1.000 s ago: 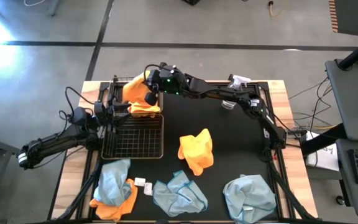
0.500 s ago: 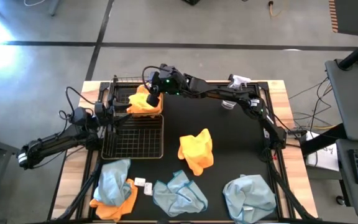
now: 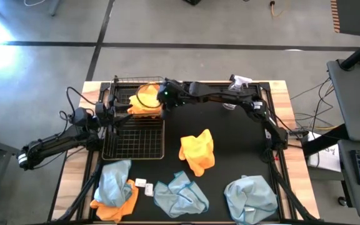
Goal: Sort microfiber towel by color & place in baskets
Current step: Put the right orange microfiber towel into the top wire basket
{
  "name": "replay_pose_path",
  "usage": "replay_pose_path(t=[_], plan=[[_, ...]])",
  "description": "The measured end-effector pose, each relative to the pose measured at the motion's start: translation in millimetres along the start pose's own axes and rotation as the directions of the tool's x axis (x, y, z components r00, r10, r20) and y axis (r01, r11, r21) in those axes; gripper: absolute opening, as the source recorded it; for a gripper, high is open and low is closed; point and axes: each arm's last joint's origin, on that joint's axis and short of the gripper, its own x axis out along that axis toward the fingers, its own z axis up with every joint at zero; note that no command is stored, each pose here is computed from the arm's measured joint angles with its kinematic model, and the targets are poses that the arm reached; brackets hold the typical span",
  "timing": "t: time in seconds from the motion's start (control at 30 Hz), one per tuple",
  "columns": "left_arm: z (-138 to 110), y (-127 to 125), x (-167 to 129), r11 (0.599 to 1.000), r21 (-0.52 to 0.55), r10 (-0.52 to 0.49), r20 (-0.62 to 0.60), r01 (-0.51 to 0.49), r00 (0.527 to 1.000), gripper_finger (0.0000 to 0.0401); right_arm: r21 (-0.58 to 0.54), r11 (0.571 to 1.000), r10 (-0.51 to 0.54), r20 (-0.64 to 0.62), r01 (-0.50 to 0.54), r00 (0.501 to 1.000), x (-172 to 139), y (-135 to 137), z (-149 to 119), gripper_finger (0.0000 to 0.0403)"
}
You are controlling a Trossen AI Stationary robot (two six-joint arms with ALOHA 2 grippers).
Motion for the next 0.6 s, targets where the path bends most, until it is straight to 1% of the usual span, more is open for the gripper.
replay_pose_path(t=[0.17, 0.33, 0.6], plan=[[0.0, 0.0, 0.0, 1.0, -0.011, 0.0, 0.0, 0.0, 1.0, 0.0194, -0.045, 0.998, 0.047, -0.062, -0.05, 0.997, -18.6, 24.8, -2.7, 0.0117], [0.1, 0.0, 0.0, 0.999, -0.041, 0.0, 0.001, 0.0, 1.0, 0.0194, -0.042, 0.996, 0.077, -0.121, -0.083, 0.99, -43.8, 45.0, -6.4, 0.0113], [0.4, -0.1, 0.0, 0.997, -0.082, -0.001, 0.004, 0.001, 1.0, 0.0194, 0.03, 0.995, 0.102, -0.297, -0.098, 0.949, -74.8, 71.4, -23.5, 0.0115]])
